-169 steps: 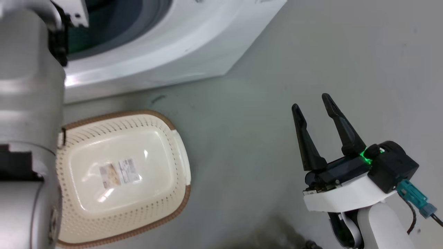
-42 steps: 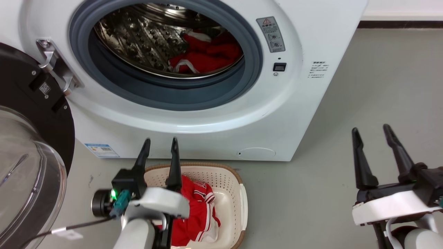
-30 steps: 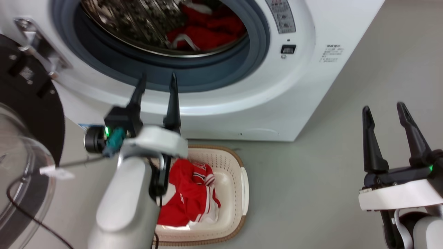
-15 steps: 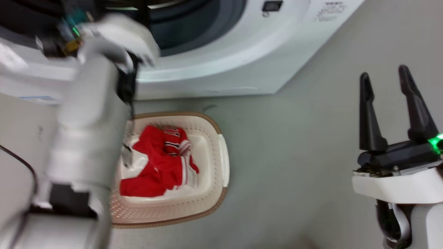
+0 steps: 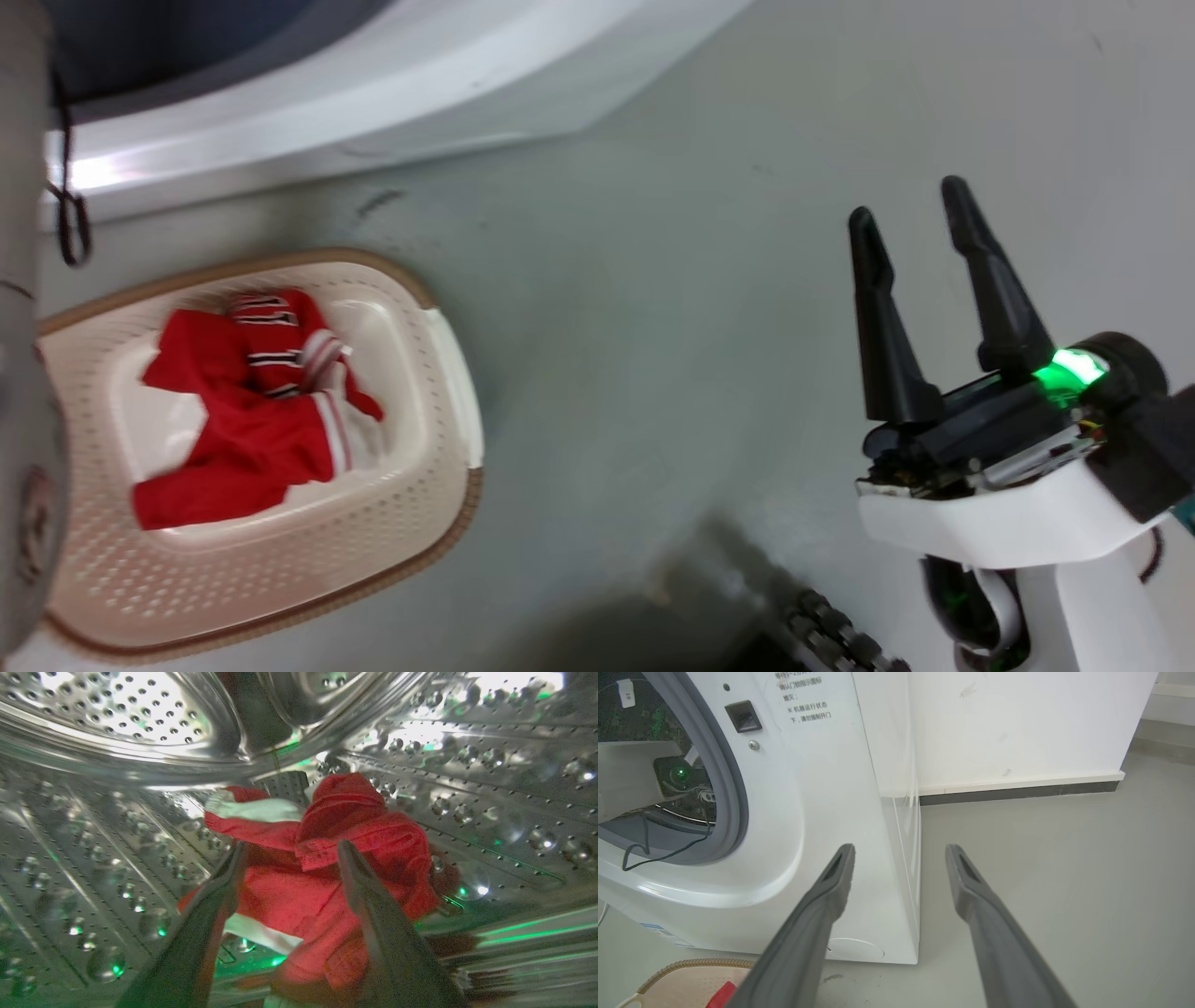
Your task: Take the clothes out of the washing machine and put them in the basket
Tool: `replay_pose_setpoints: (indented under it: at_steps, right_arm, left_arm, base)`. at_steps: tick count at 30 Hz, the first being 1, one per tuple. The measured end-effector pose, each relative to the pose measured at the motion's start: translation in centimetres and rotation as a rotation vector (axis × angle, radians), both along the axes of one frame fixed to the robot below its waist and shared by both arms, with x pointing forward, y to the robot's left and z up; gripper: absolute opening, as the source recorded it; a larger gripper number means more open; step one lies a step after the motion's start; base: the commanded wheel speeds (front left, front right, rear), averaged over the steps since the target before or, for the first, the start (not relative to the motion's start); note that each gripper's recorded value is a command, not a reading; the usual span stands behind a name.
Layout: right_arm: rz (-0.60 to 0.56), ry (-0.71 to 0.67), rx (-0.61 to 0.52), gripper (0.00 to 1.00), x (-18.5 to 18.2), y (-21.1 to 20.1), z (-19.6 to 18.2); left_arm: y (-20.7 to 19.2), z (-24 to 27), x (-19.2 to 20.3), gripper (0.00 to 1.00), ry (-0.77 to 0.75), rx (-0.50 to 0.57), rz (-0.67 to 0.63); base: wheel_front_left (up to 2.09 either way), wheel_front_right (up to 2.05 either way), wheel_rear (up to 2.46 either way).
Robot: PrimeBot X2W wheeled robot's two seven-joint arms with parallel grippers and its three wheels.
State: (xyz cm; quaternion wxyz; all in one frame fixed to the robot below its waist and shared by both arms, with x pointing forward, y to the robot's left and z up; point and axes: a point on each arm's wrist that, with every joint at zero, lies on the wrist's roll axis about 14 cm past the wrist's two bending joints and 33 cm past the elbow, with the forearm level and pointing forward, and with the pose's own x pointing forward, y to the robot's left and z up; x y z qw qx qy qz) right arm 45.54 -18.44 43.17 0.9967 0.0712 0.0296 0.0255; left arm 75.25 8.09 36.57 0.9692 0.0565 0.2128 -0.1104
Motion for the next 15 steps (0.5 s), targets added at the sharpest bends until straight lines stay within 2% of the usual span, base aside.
replay_pose_setpoints:
  at_steps: [8,13,14,15]
  right_arm:
    - [-0.033,0.111,0.020,1.00,-1.2,-0.7,-3.7]
    - [-0.044,0.140,0.024,1.00,-1.5,-1.0,-4.5]
    - [-0.047,0.143,0.026,1.00,-1.6,-1.1,-4.6]
    - [-0.046,0.143,0.026,1.00,-1.5,-1.1,-4.6]
  left_arm:
    - [-1.7,-6.2,1.4,1.00,0.221,0.020,0.017]
    - [-2.1,-7.7,1.8,1.00,0.288,0.025,0.022]
    - [-2.1,-8.0,1.6,0.88,0.304,0.030,0.022]
    - [-2.0,-8.1,1.6,0.41,0.315,0.031,0.031]
  base:
    - [0.00,0.00,0.00]
    - [0.00,0.00,0.00]
    - [0.00,0.00,0.00]
    - [0.00,0.00,0.00]
